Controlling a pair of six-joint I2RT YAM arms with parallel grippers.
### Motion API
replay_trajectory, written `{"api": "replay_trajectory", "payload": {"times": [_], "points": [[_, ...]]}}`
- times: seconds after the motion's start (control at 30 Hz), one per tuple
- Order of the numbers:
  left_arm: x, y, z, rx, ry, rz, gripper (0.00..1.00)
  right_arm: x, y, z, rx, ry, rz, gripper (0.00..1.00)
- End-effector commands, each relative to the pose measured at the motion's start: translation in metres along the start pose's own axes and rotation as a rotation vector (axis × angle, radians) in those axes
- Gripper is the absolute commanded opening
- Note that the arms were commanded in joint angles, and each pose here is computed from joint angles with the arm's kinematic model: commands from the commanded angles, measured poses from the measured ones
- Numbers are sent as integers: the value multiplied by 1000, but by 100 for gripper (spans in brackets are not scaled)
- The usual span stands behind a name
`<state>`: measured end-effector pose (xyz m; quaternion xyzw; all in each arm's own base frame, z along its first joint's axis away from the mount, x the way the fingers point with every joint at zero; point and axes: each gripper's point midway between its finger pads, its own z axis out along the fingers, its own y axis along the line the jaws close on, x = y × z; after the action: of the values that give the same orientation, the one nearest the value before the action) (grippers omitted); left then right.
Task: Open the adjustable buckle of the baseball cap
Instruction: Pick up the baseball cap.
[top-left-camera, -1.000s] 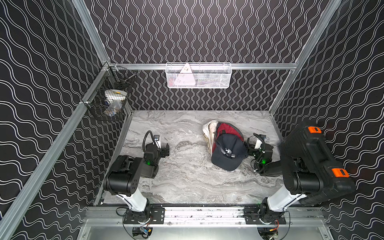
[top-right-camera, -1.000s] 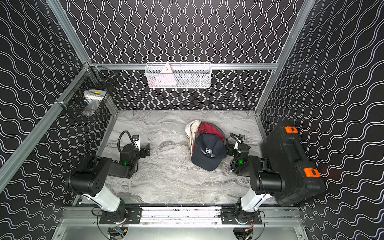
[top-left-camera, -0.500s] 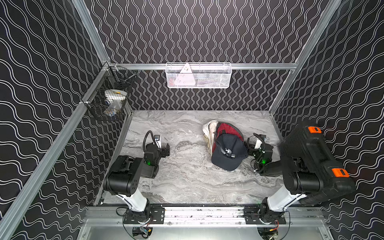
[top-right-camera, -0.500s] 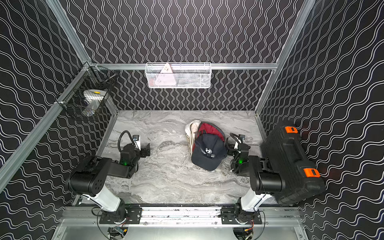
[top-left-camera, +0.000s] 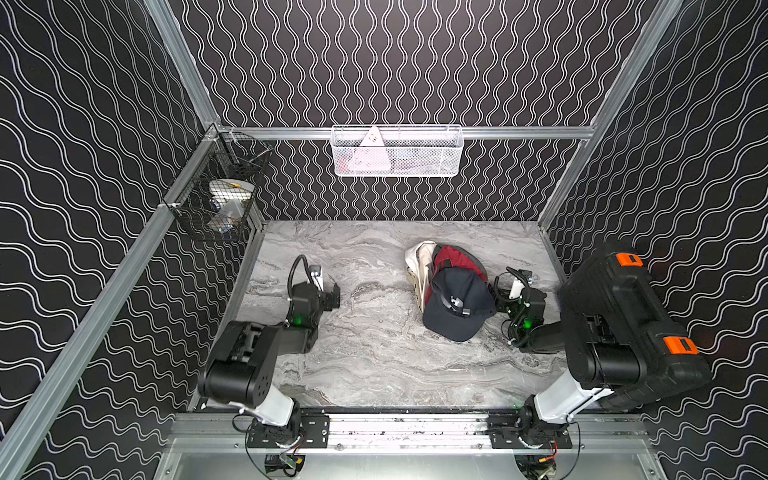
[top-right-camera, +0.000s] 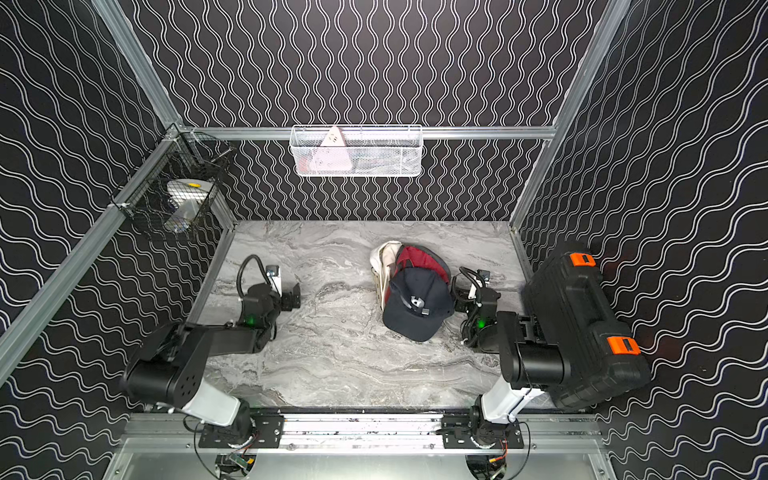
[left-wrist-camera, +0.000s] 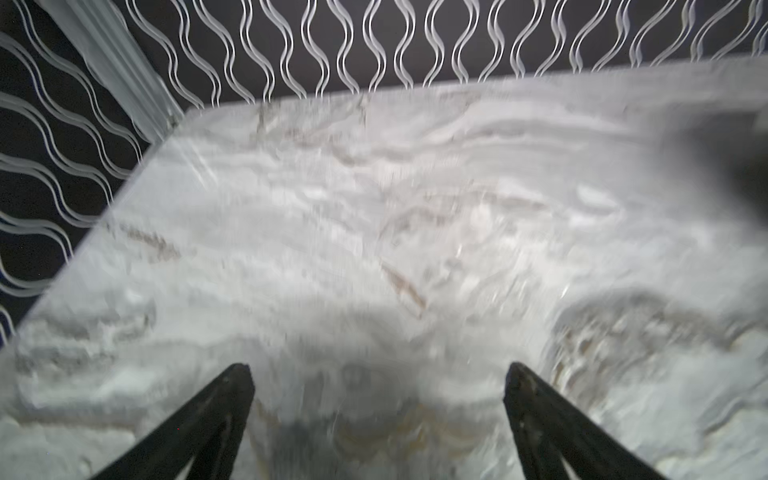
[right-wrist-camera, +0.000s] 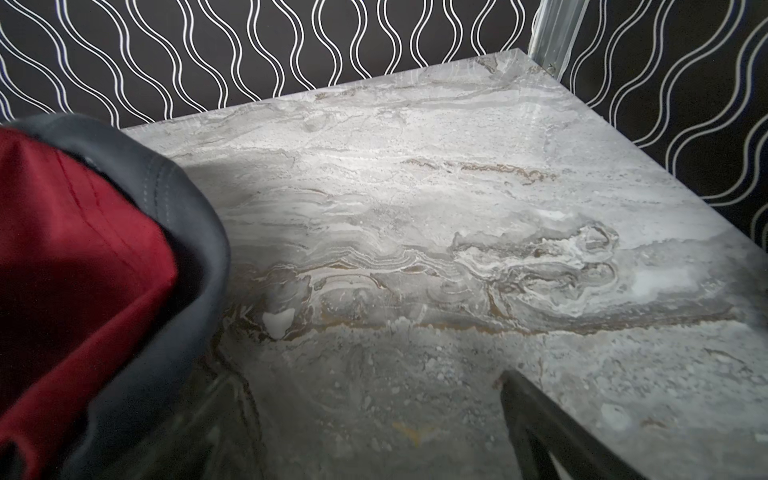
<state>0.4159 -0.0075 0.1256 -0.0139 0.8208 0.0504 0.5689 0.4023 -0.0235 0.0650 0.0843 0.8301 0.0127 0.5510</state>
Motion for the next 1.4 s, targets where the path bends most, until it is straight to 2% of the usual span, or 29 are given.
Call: {"api": "replay_trajectory", "payload": {"times": [0.0, 0.07, 0.1, 0.23, 0.33, 0.43, 0.47, 0.53, 0.57, 0.6, 0.7, 0.87, 1.03, 1.17, 1.27, 1.37], "points": [[-9, 11, -15, -61, 96, -4, 99, -12, -6, -1, 41, -40, 20, 100], [-35, 4, -31, -36, 1, -44, 99, -21, -5, -8, 36, -66, 19, 100], [-45, 1, -38, -19, -4, -69, 99, -28, -4, -15, 34, -73, 13, 100], [-72, -10, -62, 16, 60, -90, 99, -46, -3, -33, 53, 10, -41, 100], [-85, -23, -81, 55, 40, -105, 99, -70, -3, -48, 68, -30, -65, 100], [-94, -45, -94, 114, 78, -84, 99, -94, 6, -61, 29, -42, -49, 100], [-96, -55, -98, 133, 88, -66, 99, -101, 7, -64, 31, -37, 47, 100], [-104, -76, -109, 181, 80, -39, 99, -84, -23, -80, 245, 126, 405, 100], [-107, -86, -115, 201, 73, -27, 99, -82, -21, -87, 263, 201, 460, 100], [-110, -99, -123, 231, 61, -9, 99, -86, -6, -85, 174, 246, 415, 100], [-114, -130, -144, 293, 49, 40, 99, -79, 25, -82, 16, 322, 498, 100], [-113, -170, -178, 384, 50, 107, 99, -67, 37, -100, -14, 436, 565, 100], [-111, -200, -204, 457, 51, 132, 99, -59, 49, -127, -68, 493, 601, 100], [-107, -218, -221, 488, 52, 175, 99, -49, 66, -140, -157, 563, 642, 88], [-106, -227, -235, 517, 46, 175, 98, -40, 67, -145, -162, 601, 633, 75], [-100, -234, -243, 543, 56, 173, 98, -31, 68, -147, -158, 647, 614, 67]]}}
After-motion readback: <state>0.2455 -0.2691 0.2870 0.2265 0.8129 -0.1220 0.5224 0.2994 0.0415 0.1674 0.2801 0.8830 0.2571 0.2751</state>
